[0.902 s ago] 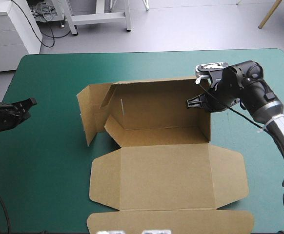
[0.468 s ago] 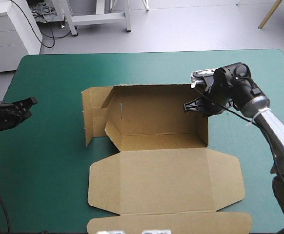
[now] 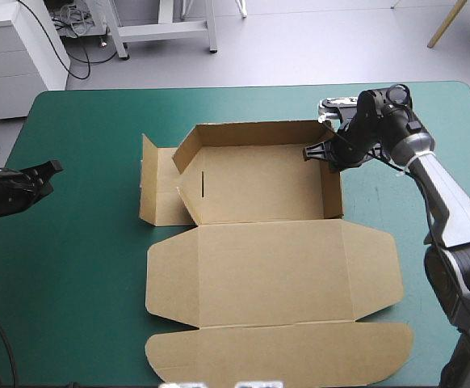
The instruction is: Fold the box
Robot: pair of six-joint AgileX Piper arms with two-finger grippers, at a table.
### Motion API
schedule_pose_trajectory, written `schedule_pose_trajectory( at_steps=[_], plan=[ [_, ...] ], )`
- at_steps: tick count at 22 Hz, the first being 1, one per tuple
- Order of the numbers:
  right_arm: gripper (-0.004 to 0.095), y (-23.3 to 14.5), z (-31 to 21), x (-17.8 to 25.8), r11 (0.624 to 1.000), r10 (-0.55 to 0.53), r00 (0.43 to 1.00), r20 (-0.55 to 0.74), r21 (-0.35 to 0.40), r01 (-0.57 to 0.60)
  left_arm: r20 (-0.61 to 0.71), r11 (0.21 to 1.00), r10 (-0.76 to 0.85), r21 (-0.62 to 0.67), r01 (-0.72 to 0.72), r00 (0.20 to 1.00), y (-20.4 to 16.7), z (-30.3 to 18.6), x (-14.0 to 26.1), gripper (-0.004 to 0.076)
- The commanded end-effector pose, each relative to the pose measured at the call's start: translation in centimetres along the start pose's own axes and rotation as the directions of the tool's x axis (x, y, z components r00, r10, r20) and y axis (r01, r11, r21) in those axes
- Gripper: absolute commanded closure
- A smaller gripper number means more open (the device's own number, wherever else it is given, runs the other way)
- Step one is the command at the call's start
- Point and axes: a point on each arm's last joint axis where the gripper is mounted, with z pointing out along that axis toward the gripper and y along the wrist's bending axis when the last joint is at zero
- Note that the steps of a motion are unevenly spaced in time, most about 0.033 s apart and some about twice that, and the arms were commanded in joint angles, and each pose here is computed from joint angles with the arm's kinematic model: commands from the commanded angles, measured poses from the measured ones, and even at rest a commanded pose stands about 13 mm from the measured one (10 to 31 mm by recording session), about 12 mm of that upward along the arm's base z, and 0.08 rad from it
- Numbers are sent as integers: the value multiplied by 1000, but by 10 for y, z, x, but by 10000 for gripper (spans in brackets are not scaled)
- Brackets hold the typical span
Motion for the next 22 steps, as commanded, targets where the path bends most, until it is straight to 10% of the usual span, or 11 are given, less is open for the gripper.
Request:
schedule_pose_trajectory(
  at_steps=[1, 11, 17, 22],
  plan=[
    [922, -4, -9, -7, 999, -38, 999, 28, 22, 37, 86, 999, -5, 37, 2, 996, -8, -15, -7, 710],
    [837, -3, -2, -28, 999, -47, 995, 85, 20, 46, 69, 999, -3, 37, 1, 998, -8, -15, -6, 710],
    [85, 2, -36, -38, 999, -27, 984, 178, -12, 30, 61, 999, -3, 37, 1, 998, -8, -15, -5, 710],
    [34, 6, -108, -28, 1000, -24, 940, 341, -4, 27, 61, 999, -7, 37, 4, 998, -8, -15, -5, 710]
  ],
)
